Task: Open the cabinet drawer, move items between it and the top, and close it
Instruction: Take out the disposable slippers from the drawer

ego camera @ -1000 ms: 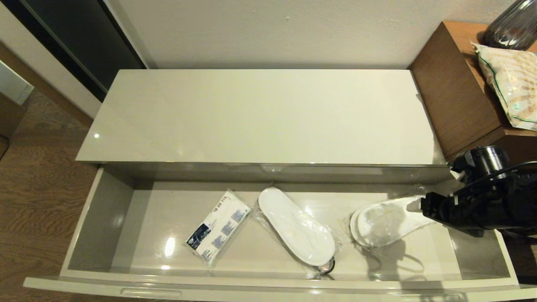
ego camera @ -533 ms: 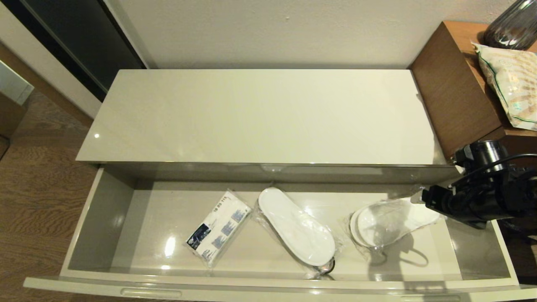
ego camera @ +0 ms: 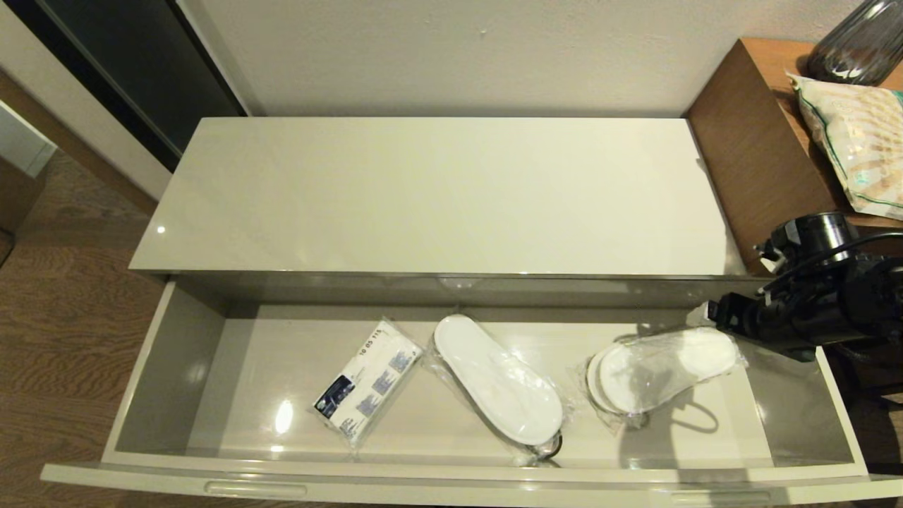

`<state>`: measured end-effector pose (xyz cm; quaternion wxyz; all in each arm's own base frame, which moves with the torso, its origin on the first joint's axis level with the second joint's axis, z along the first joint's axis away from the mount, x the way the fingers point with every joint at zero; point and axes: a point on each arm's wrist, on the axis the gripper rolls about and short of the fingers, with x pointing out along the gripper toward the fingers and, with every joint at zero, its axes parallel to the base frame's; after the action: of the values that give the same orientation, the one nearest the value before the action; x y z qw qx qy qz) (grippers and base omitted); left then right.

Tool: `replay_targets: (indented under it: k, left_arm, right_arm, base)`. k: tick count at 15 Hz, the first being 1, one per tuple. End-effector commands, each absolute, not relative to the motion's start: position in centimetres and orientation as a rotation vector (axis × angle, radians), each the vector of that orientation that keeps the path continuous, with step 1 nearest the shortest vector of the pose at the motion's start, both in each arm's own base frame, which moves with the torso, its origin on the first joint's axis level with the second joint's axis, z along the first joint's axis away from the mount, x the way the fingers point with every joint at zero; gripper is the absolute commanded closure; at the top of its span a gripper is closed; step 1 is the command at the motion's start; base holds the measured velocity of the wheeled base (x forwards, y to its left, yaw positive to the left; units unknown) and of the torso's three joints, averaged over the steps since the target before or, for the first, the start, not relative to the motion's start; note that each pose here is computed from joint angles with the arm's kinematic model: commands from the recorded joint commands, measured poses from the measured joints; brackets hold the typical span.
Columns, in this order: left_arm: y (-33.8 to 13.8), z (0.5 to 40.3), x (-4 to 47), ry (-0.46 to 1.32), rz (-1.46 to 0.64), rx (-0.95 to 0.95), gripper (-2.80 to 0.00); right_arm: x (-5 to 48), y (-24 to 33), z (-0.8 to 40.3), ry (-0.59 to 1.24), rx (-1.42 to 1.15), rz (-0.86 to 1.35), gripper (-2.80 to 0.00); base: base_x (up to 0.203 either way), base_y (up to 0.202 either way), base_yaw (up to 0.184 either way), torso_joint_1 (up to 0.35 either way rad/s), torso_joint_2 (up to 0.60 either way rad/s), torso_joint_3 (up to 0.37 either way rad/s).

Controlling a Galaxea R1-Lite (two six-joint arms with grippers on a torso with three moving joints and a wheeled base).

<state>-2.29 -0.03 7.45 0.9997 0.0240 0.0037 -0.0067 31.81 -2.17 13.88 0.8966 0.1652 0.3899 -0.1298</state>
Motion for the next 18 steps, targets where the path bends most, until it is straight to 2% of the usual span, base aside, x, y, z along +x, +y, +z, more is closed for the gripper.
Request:
replay_targets:
  k: [1,5,8,18]
  left_arm:
    - [0.0,7.5,-2.3,0.009,-0.014,0.049,0.0]
    - [0.0,7.5,-2.3,0.009,-0.014,0.049,0.0]
    - [0.0,7.5,-2.3,0.009,-0.014,0.049,0.0]
    - [0.0,7.5,-2.3,0.009,-0.014,0.049,0.0]
  right_arm:
    - [31.6,-2.5,13.5,0.864,0.354,-0.268,-2.8]
    - [28.3,-1.5,17.0,0.959,0.347,-0.262,-2.8]
    - [28.2,-0.8,19.1,1.002,0.326,-0.238,-2.8]
    - [32.3,1.2,14.8,1.168,0.278,-0.23,-2.8]
  base:
    - [0.0,0.0,0.0,0.0,0.0,0.0]
    - [0.0,0.0,0.0,0.0,0.0,0.0]
    - [0.0,0.0,0.0,0.0,0.0,0.0]
    - [0.0,0.0,0.0,0.0,0.0,0.0]
